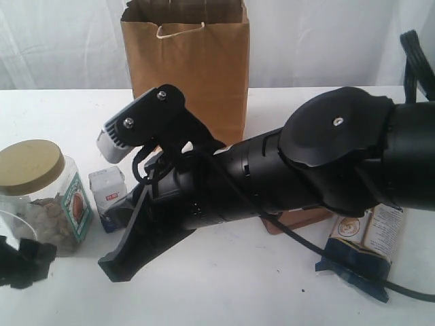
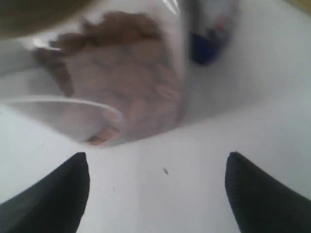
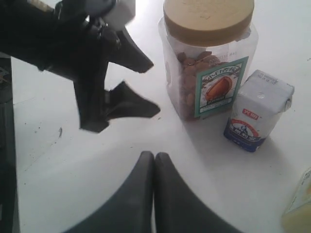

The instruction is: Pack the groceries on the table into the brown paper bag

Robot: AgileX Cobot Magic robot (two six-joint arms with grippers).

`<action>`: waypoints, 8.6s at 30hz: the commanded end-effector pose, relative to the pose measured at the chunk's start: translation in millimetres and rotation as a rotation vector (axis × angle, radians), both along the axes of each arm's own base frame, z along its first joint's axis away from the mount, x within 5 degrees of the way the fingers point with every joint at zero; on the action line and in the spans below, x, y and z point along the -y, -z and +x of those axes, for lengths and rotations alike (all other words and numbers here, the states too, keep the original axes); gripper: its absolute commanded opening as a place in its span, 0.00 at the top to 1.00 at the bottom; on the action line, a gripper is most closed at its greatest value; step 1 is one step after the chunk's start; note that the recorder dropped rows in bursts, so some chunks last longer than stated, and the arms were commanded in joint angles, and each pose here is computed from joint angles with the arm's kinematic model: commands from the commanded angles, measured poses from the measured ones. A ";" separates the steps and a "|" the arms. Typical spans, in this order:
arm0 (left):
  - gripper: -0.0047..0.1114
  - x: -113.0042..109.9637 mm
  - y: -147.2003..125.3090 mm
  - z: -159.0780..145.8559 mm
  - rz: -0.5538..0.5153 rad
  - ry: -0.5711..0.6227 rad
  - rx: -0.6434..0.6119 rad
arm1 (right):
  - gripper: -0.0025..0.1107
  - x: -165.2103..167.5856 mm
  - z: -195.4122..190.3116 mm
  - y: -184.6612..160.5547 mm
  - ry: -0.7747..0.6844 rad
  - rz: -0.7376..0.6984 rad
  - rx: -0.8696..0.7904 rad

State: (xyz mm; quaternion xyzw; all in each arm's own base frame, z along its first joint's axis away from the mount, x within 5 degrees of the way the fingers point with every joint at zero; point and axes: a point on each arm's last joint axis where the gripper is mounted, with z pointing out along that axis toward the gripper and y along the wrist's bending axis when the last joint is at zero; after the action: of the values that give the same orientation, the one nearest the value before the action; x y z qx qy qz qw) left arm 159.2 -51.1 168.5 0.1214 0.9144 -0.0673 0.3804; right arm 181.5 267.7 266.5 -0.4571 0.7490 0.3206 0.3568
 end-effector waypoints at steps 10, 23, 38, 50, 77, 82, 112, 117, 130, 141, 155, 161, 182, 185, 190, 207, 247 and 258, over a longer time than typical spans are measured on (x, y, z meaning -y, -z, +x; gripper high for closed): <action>0.29 -2.8 3.4 -2.9 -0.280 -0.321 -0.090 | 0.98 -0.2 0.5 -3.2 0.007 0.008 0.010; 0.57 3.8 -1.7 -0.6 -0.485 -0.452 -0.167 | 0.98 -0.4 -0.3 -3.0 -0.001 0.007 0.005; 0.96 29.2 -22.8 3.7 -0.858 -0.489 -0.366 | 0.98 -12.7 -11.3 -32.2 -0.110 0.100 -0.147; 0.96 -20.0 7.3 -3.6 -0.688 -0.946 -0.115 | 0.98 -18.0 -9.8 -51.8 -0.153 0.122 -0.095; 0.96 -29.0 -52.9 13.4 -0.112 -0.352 0.687 | 0.98 -4.6 -6.9 -32.4 -0.118 -0.138 -0.091; 0.96 -42.1 -8.8 -16.3 -0.129 -0.435 0.537 | 0.98 -3.8 -6.0 -32.0 -0.118 -0.145 -0.082; 0.96 -105.2 -31.8 105.5 0.163 0.511 0.342 | 0.98 11.3 -5.0 -21.6 -0.229 -0.328 -0.032; 0.96 -111.6 -21.2 108.6 0.269 0.536 0.320 | 0.98 42.3 30.8 -15.8 -0.148 -0.361 -0.063; 0.06 -103.0 -10.2 97.4 -0.175 0.219 0.105 | 0.98 59.6 32.0 -9.9 -0.208 -0.426 -0.168; 0.06 -96.3 -12.6 94.6 -0.273 0.236 0.099 | 0.98 54.9 41.9 -13.5 0.038 -0.322 -0.260; 0.06 -99.6 -10.2 94.3 -0.262 0.198 0.083 | 0.98 8.5 76.2 -16.0 0.199 0.097 -0.546; 0.06 -99.2 1.6 70.1 -0.350 0.227 0.078 | 0.98 3.1 89.2 -30.7 0.235 0.148 -0.483; 0.06 -85.3 19.3 91.2 0.036 0.507 0.376 | 0.98 -37.5 137.6 22.2 0.358 0.124 -0.378; 0.06 -84.4 19.8 98.1 -0.005 0.522 0.400 | 0.98 -44.9 139.8 25.2 0.355 0.125 -0.371; 0.06 -71.5 26.6 106.2 -0.074 0.575 0.375 | 0.98 -49.4 145.1 28.2 0.368 0.127 -0.348; 0.06 -62.9 28.4 104.1 -0.163 0.591 0.313 | 0.98 -52.8 152.3 42.2 0.393 0.113 -0.349; 0.06 -9.8 11.4 95.9 -0.255 0.734 0.142 | 0.98 -53.9 147.0 43.8 0.344 0.089 -0.381; 0.06 -15.0 14.5 101.6 -0.278 0.581 0.076 | 0.98 -52.2 145.6 46.8 0.316 0.035 -0.353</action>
State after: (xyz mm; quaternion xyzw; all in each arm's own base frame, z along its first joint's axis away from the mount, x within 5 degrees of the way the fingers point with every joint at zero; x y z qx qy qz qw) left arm 256.3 -39.3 154.3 0.3541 0.7868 -0.3169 0.3939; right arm 331.2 318.7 222.3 -0.2618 0.8526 0.3394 0.2988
